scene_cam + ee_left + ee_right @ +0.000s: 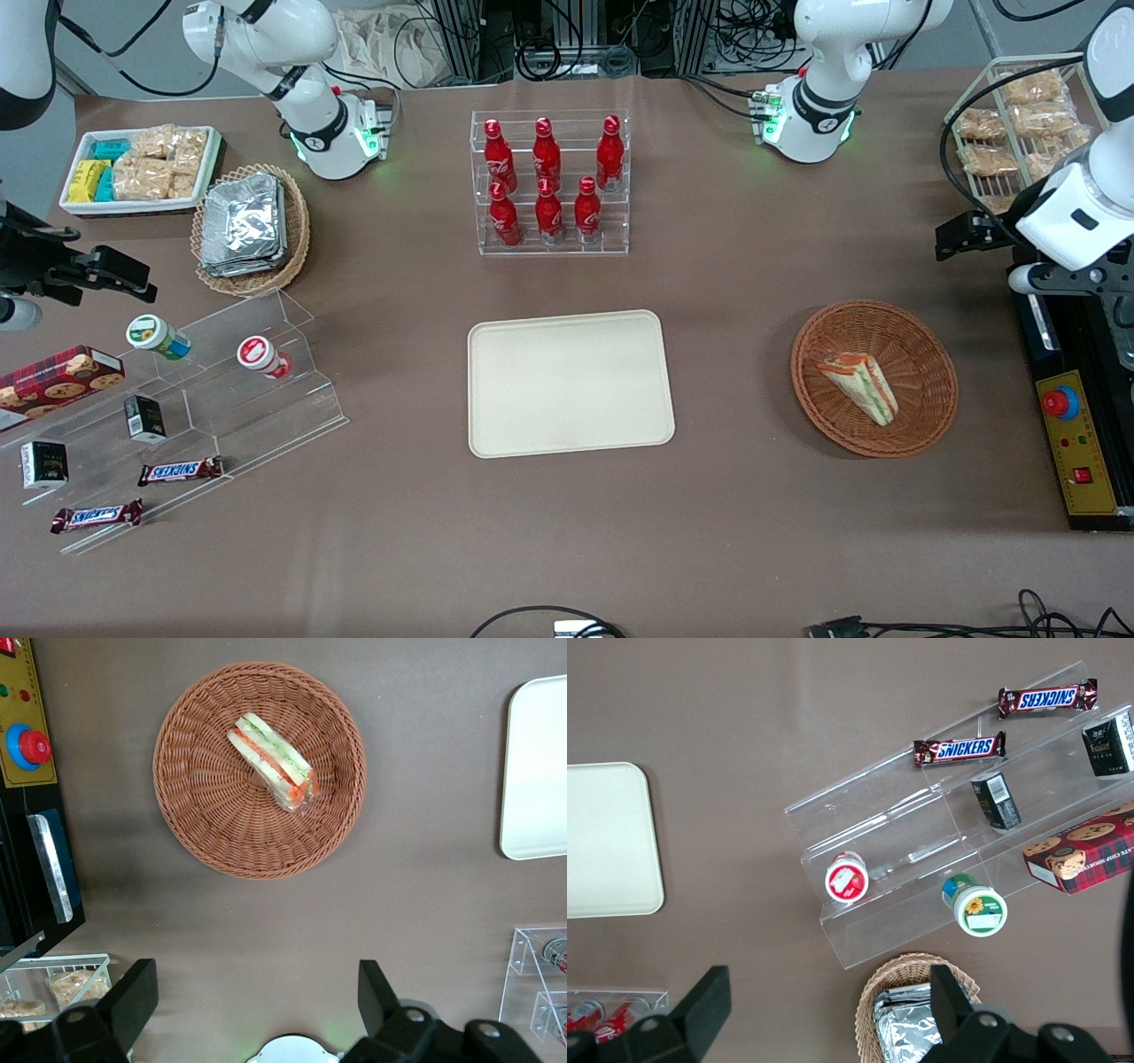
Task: Place sandwich from basket to tray
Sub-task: 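Move the open left gripper toward the wicker basket with the sandwich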
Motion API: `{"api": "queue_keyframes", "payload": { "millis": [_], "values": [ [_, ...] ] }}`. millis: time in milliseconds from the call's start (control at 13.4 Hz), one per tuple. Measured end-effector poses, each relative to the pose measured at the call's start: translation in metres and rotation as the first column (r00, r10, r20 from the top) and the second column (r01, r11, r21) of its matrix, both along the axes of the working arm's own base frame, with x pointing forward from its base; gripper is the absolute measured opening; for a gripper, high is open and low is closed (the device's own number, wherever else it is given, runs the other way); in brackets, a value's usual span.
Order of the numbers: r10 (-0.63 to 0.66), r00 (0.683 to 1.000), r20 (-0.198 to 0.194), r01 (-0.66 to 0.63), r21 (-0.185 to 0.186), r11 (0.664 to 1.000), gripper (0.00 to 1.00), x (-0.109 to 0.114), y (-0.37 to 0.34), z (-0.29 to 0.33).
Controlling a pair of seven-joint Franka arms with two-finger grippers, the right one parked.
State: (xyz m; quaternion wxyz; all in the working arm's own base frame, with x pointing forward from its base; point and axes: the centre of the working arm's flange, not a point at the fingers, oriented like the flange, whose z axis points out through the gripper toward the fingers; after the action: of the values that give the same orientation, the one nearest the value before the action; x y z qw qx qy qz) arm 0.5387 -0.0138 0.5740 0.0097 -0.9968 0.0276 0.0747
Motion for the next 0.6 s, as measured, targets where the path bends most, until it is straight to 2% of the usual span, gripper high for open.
{"api": "queue_keyframes", "payload": {
  "millis": [596],
  "values": [
    [0.0,1.0,0.006,0.0,0.0,1.0,1.0,0.0005,-0.0002,0.0026]
  ]
}}
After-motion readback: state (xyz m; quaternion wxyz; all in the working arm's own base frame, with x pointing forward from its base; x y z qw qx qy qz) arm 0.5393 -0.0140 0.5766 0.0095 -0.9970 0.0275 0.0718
